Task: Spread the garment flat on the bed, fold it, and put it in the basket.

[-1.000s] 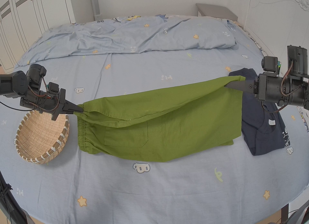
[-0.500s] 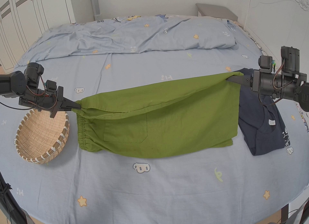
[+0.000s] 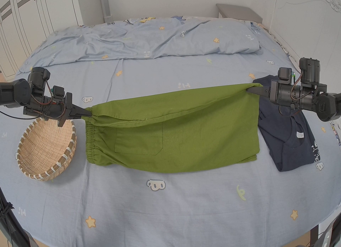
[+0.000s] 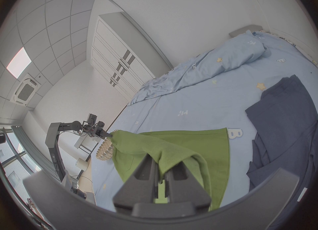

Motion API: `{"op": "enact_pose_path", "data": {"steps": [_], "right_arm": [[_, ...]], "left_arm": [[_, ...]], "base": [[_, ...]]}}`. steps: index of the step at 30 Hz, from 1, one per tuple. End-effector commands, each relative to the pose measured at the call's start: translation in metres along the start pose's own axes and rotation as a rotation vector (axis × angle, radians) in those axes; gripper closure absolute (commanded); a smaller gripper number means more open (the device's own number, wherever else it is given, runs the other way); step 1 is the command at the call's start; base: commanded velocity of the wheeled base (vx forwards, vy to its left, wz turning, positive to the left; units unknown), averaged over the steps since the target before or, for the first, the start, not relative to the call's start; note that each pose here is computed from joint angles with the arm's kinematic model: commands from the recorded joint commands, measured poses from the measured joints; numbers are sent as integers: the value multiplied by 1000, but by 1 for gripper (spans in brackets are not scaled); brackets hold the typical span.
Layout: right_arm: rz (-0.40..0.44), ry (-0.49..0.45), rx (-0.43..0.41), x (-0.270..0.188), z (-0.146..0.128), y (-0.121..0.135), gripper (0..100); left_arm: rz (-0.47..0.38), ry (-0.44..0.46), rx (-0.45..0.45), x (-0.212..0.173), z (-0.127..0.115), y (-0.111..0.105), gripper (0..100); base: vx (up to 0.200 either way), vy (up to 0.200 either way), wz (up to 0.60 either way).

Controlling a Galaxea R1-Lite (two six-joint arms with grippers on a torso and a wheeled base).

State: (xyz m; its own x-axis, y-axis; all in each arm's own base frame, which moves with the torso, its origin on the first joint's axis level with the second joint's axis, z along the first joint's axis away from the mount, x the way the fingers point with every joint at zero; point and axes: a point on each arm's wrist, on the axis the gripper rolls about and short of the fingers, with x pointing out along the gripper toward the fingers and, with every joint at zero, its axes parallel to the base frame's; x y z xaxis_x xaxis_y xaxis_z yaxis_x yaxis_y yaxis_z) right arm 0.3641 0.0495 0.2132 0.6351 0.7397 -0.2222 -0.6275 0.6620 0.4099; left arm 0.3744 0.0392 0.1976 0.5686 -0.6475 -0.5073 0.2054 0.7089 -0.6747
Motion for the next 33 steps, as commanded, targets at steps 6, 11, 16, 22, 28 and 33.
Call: {"op": "enact_pose_path", "data": {"steps": [6,11,16,22,28,33], "right_arm": [[-34,29,45,17,-12,-31,100],[-59,38,62,23,-17,-42,100],[-60,50,72,29,-22,-48,100],[-61,63,83,35,-27,-54,100],[-55,80,91,41,-32,-55,0],[-52,82,89,43,-33,-55,0]], "left_arm": [[-5,-14,-15,7,2,3,100],[-11,3,-16,14,1,3,100],[-9,9,-22,17,1,7,100],[-8,12,-24,19,1,8,100],[-7,16,-25,20,0,9,0],[-9,19,-29,21,0,9,0]], "base": [[0,0,0],[0,0,0],[0,0,0],[0,0,0],[0,0,0],[0,0,0]]}}
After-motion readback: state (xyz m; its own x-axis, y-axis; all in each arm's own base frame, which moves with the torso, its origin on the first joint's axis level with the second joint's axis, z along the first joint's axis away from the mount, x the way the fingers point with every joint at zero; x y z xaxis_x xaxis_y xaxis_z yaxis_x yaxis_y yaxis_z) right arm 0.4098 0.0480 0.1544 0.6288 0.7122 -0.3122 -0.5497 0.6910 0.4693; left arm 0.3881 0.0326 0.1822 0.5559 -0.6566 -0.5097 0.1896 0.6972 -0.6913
